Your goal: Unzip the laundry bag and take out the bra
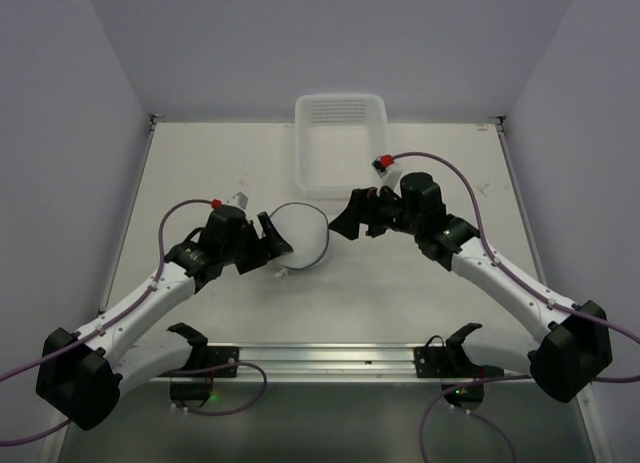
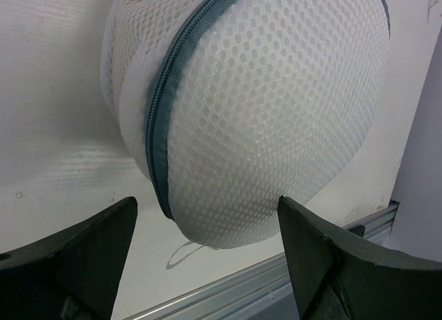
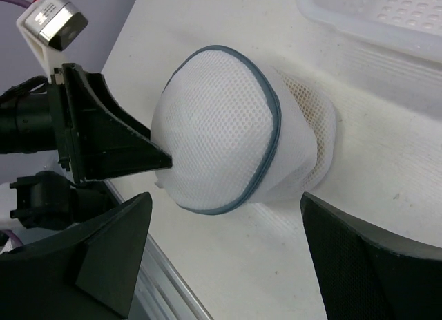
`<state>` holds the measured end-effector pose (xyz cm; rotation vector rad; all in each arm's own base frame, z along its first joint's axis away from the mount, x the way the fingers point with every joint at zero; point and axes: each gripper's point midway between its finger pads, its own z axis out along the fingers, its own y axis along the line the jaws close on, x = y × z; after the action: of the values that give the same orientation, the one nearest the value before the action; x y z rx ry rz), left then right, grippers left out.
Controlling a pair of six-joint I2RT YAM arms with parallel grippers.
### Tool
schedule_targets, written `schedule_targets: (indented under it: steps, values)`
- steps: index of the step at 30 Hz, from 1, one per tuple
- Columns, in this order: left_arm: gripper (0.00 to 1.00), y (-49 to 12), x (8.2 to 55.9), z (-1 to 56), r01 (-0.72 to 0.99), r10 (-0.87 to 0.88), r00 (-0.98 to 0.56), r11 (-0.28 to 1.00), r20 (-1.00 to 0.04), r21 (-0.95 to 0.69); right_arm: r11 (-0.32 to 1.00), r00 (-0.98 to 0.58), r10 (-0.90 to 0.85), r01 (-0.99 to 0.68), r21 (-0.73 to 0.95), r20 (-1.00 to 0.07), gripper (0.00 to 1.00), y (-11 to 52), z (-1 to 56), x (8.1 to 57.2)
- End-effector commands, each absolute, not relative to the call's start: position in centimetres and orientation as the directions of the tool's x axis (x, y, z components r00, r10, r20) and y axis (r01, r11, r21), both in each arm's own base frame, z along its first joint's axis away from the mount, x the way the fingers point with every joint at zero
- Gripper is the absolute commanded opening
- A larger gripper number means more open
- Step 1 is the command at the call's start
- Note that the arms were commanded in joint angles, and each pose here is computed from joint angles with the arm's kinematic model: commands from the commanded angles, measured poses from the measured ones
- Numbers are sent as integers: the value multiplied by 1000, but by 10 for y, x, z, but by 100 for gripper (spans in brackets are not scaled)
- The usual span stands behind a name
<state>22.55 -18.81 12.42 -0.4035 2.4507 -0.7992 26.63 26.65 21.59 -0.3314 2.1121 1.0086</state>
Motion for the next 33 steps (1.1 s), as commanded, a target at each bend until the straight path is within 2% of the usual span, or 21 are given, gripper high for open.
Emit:
schedule_targets:
  steps: [1, 5, 8, 11, 12, 14, 15, 16, 23, 33]
  values:
    - [86, -189, 235, 133, -147, -495, -776, 745, -391, -651, 662, -655, 43, -548, 512, -755, 90, 263, 210, 254]
    - [86, -191, 240, 135, -124, -496, -765, 739, -411, -662, 650, -617, 10, -594, 474, -787, 90, 267, 211, 242]
    - [75, -201, 243, 136, -112, -506, -771, 706, -387, -700, 635, -622, 13, -599, 487, -783, 89, 274, 205, 232]
    - [53, -209, 246, 145, -90, -506, -775, 682, -379, -726, 633, -612, 32, -599, 490, -790, 86, 279, 204, 229]
    - [40, -210, 247, 145, -90, -504, -777, 684, -378, -724, 641, -608, 39, -593, 487, -793, 86, 281, 199, 229]
    - [28, -213, 248, 151, -93, -512, -776, 672, -370, -735, 655, -628, 46, -568, 499, -777, 81, 283, 192, 229]
    - [17, -214, 249, 151, -99, -517, -775, 668, -364, -738, 661, -629, 50, -562, 497, -776, 79, 285, 189, 228]
    - [13, -216, 250, 153, -104, -524, -774, 660, -357, -744, 661, -630, 51, -561, 499, -775, 77, 287, 187, 227]
    - [9, -225, 248, 151, -158, -550, -780, 635, -299, -756, 607, -655, 34, -586, 536, -755, 60, 318, 180, 210]
    - [5, -227, 253, 156, -218, -608, -746, 610, -273, -762, 556, -685, -16, -611, 563, -728, 50, 361, 164, 190]
